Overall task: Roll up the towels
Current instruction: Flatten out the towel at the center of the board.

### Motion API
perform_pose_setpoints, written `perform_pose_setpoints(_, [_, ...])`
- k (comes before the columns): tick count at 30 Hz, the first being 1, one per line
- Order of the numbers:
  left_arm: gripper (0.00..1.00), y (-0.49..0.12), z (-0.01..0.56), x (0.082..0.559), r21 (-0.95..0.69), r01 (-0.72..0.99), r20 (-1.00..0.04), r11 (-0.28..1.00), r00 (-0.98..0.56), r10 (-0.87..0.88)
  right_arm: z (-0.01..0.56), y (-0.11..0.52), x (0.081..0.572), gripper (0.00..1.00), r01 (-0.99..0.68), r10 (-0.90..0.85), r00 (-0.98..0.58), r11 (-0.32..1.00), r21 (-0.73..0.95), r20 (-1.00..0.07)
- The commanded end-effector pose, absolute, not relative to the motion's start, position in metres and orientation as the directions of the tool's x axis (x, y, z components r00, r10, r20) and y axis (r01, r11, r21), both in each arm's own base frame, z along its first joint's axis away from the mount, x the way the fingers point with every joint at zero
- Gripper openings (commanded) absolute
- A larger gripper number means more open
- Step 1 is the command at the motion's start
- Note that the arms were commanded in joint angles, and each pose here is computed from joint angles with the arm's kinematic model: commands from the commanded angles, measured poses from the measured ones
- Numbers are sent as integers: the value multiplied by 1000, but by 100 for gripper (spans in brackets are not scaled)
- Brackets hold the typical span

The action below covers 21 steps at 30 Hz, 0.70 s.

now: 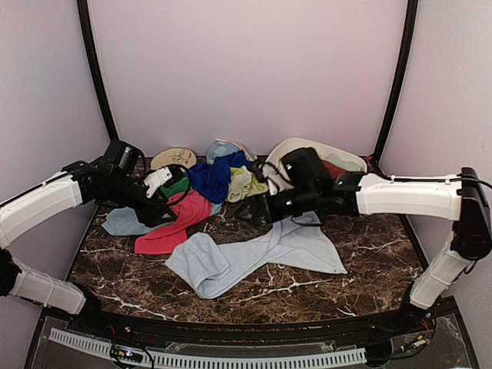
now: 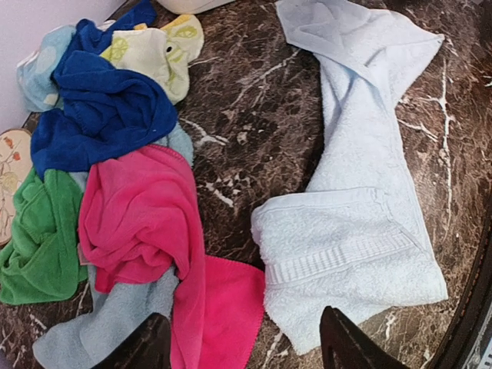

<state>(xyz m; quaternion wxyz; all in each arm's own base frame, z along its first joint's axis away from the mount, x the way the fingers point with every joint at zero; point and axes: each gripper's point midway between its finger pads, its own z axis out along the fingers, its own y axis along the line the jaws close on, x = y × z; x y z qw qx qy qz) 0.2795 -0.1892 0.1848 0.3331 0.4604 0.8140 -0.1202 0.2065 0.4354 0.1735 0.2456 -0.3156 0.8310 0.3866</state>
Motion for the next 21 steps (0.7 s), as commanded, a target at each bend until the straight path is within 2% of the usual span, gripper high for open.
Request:
perform_pose_setpoints(1, [72,-205,168,250,-23,907,-611,421,-346,712,197,331,312,79,-515,-139,-706,774,369,-694])
perform_pose_setpoints(4, [76,-227,157,237,-7,942,-584,337,-277,763,178,278,348,79,-380,-113,-725,889,257,-679])
perform_pose_setpoints(7, [76,-262,154,233,22,963,-594,268,-203,779,150,252,363,78,-301,-145,-748,944,137,-648])
perform_pose_setpoints(12, [76,-305,140,220,-19,988,-561,152,-136,816,99,242,370,74,-264,-186,-802,963,58,-568])
perform_pose_setpoints(17, [75,-333,116,198,-7,1000,-515,24,-24,857,74,239,375,73,-250,-201,-825,968,22,-528])
perform_pose_setpoints(19, [72,-336,98,196,-17,1000,-468,16,-22,883,69,236,378,73,-237,-199,-827,971,6,-526])
perform_pose_setpoints(21, [64,-331,83,201,-2,999,-417,35,-32,908,65,236,381,71,-232,-197,-831,973,2,-520])
